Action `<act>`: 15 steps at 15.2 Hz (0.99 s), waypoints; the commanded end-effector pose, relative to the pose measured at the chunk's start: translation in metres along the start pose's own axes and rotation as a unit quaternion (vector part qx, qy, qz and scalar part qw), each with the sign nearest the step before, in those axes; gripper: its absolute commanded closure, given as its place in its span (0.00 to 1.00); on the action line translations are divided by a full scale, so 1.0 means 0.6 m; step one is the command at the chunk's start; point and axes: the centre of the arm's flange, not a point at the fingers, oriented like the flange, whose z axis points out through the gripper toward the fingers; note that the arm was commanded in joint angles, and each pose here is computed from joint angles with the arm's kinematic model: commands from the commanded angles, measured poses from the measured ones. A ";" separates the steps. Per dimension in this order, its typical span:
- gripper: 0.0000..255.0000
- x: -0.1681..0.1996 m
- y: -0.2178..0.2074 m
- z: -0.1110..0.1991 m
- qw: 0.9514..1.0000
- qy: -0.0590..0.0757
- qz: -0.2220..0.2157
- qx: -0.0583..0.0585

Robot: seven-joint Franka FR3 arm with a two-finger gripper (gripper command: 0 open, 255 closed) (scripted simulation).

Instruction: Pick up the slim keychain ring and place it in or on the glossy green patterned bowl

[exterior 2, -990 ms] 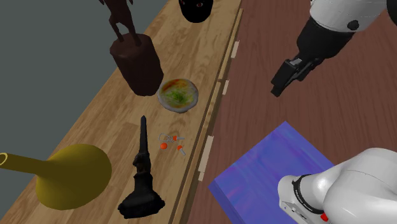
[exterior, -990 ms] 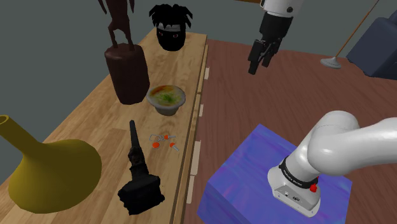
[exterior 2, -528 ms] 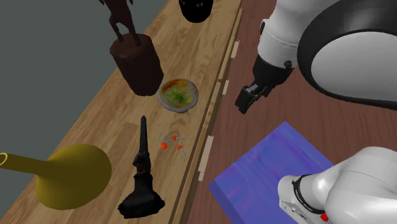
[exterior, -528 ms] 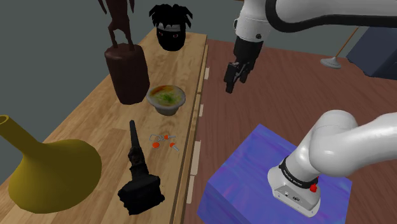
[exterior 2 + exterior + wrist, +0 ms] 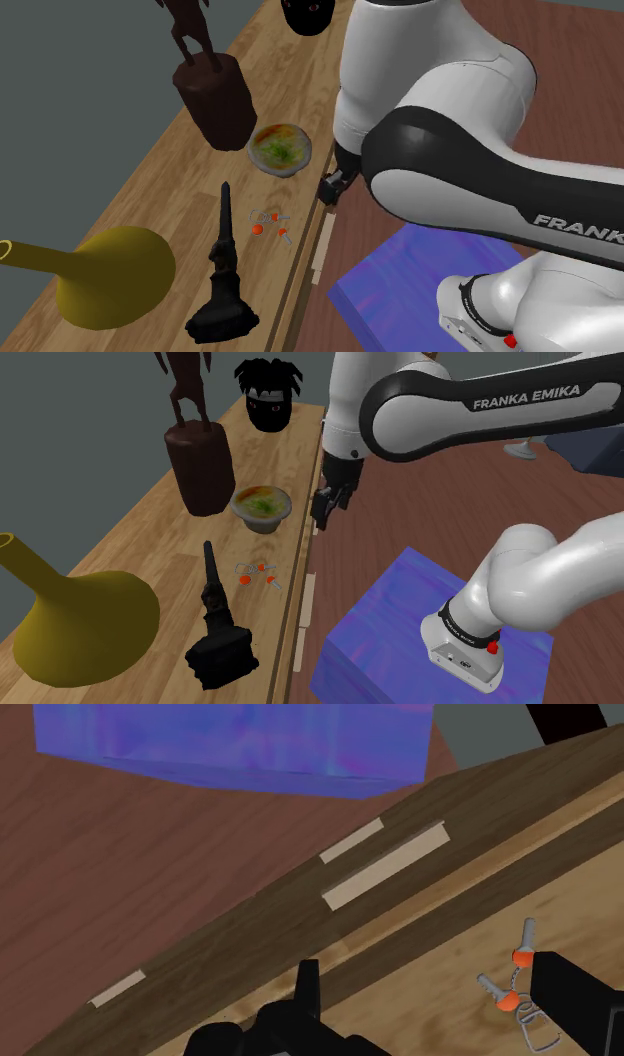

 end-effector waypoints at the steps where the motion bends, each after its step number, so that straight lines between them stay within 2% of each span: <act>1: 0.00 0.016 -0.030 0.025 1.000 0.002 -0.011 -0.001; 13: 0.00 0.098 -0.224 0.187 0.997 0.009 -0.074 -0.010; 15: 0.00 0.100 -0.227 0.198 0.997 0.009 -0.075 -0.011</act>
